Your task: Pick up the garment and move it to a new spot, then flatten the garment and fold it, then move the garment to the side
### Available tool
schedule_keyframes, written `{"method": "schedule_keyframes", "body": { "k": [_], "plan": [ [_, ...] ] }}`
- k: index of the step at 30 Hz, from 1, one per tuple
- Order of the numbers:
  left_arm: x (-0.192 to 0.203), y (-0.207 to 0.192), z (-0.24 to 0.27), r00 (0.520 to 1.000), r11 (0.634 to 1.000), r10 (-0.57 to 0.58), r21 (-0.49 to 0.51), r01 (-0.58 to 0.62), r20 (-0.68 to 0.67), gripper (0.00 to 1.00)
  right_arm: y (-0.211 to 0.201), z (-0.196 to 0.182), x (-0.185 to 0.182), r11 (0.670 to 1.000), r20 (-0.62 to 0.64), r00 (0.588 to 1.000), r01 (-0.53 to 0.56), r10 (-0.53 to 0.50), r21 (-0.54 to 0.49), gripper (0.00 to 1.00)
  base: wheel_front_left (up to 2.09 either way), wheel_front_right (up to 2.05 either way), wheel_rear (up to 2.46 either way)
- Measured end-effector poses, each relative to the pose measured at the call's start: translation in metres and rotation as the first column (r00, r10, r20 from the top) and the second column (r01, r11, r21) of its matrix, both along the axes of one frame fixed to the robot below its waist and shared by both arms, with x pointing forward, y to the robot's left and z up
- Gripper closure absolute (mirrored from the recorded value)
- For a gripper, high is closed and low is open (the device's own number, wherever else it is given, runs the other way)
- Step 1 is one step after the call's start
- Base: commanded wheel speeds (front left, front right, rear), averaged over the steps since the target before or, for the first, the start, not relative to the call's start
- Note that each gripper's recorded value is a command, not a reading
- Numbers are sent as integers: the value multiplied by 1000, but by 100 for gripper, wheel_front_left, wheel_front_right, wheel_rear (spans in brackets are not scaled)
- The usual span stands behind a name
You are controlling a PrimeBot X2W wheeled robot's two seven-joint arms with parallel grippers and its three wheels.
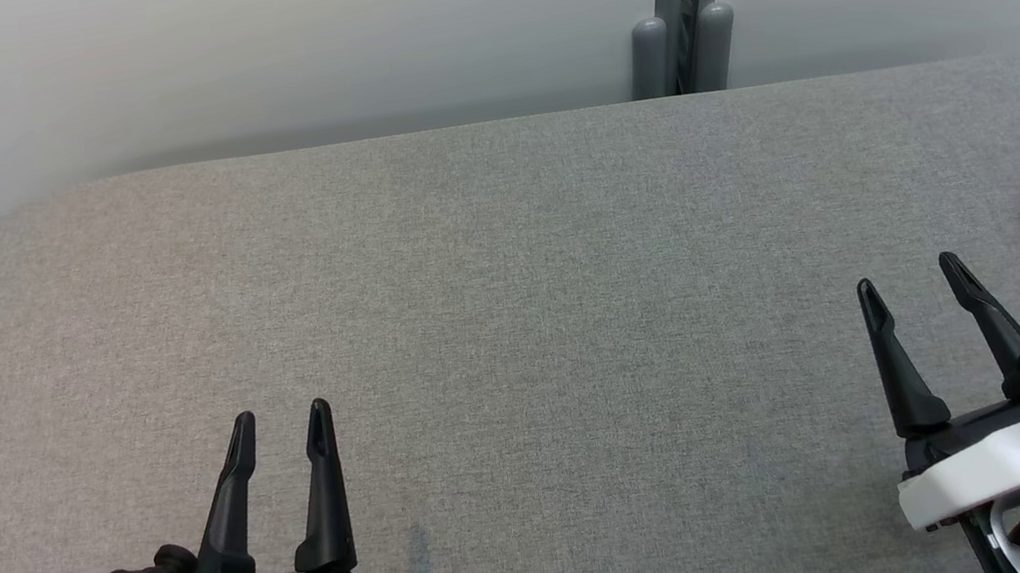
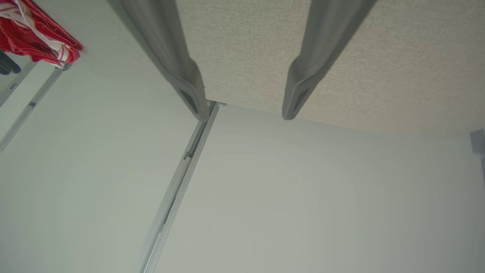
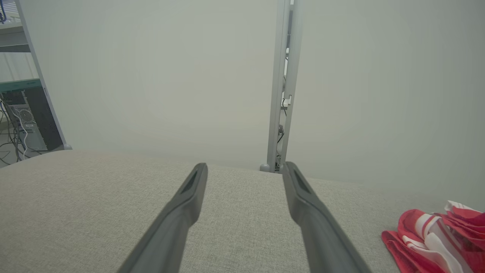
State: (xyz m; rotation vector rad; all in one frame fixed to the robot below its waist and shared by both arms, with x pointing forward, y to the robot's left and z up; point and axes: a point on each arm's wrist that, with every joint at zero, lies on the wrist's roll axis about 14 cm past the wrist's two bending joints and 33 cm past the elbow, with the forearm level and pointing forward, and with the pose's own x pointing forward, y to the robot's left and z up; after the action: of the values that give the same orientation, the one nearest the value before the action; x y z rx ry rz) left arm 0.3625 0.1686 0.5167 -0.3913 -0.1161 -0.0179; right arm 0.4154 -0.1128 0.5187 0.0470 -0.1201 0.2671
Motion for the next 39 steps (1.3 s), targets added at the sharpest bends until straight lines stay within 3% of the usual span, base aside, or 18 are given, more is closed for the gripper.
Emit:
{"method": "schedule_keyframes", "body": {
  "k": [1, 2, 8, 19, 31, 39],
  "plan": [
    [0, 0, 0, 1000, 1000, 1, -3, -1, 1, 0, 0, 0, 0, 1000, 0, 1000, -1, 1, 0, 0, 0, 0, 0],
    [-1, 1, 0, 1000, 1000, 2, -8, -2, 2, 100, 1, 0, 0, 1000, 0, 1000, -2, 2, 0, 100, 0, 0, 0],
    [-10, -2, -23, 997, 1000, -1, -21, 0, -73, 100, 0, -27, -11, 1000, -89, 996, 3, -3, -3, 100, 0, 0, 0],
    [-9, 5, -37, 990, 982, 1, -184, -28, -142, 100, -16, -31, -12, 978, -166, 985, 79, -46, 195, 100, 0, 0, 0],
    [-1, 11, -39, 986, 939, -10, -340, -48, -165, 100, -31, -31, -13, 911, -229, 971, 153, -67, 384, 100, 0, 0, 0],
    [4, 16, -39, 984, 897, -20, -437, -60, -175, 100, -41, -32, -13, 842, -268, 961, 201, -70, 501, 100, 0, 0, 0]
  ]
}}
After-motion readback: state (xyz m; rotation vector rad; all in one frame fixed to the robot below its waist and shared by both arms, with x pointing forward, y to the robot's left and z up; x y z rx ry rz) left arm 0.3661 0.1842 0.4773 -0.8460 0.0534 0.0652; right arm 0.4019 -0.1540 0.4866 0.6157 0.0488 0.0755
